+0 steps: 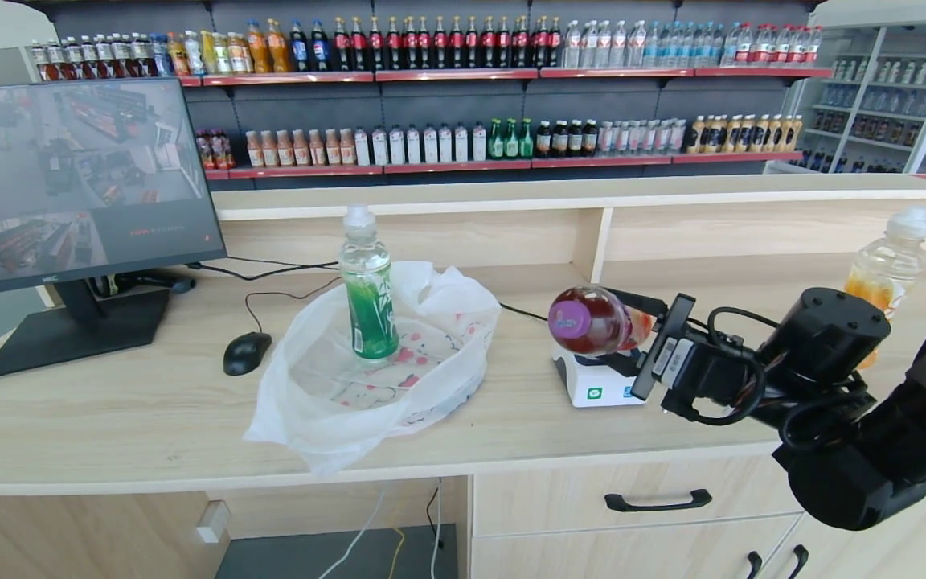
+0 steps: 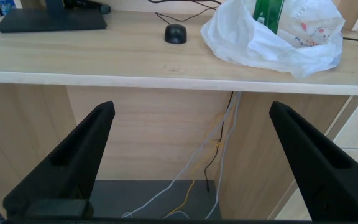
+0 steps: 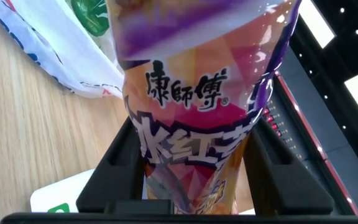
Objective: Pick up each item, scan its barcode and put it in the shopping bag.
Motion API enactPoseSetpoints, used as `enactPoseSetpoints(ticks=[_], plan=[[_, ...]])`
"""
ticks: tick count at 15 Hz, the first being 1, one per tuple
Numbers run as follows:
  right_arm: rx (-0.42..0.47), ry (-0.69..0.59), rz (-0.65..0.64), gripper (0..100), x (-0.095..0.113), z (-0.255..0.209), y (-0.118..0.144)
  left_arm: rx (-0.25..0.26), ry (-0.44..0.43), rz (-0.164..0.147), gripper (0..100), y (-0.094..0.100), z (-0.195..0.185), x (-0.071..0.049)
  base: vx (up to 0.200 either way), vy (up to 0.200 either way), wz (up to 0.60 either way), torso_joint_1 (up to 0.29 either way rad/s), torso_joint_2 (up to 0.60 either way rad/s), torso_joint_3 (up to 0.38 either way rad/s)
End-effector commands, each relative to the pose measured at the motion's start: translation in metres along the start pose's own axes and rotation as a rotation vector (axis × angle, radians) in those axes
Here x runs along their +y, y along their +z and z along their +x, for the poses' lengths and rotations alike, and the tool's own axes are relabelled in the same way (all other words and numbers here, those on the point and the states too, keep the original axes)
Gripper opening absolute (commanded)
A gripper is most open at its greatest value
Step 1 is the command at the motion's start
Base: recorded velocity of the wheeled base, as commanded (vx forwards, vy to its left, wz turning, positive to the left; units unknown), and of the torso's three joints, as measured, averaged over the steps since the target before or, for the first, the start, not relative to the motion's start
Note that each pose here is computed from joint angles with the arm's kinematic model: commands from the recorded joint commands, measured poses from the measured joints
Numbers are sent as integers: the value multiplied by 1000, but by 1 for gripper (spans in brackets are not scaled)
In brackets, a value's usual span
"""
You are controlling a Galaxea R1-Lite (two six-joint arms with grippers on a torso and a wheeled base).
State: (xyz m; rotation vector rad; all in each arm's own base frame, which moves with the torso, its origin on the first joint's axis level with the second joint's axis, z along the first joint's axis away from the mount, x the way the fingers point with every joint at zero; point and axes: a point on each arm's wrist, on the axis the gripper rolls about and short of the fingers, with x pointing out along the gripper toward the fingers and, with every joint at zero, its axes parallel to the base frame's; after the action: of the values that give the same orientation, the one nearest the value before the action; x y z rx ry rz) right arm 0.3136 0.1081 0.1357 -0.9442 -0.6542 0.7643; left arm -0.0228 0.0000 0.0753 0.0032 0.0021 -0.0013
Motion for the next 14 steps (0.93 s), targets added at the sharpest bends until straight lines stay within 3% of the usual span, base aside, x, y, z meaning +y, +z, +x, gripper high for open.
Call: enactPoseSetpoints(ticks=[1,6,10,14], plan=[[-12,-28,4,0,-11,-2,6,-1,0,0,100,0,0,0,0,0,0,0,0,0],[-30,-83,71,0,-30,-10,22,-1,1,0,100,0,0,0,0,0,0,0,0,0],[-7,-199,129,0,-52,-20,44,-1,0,0,100,0,0,0,0,0,0,0,0,0],[118,-401,294,0,-61,-47,69,-1,0,0,100,0,0,0,0,0,0,0,0,0]])
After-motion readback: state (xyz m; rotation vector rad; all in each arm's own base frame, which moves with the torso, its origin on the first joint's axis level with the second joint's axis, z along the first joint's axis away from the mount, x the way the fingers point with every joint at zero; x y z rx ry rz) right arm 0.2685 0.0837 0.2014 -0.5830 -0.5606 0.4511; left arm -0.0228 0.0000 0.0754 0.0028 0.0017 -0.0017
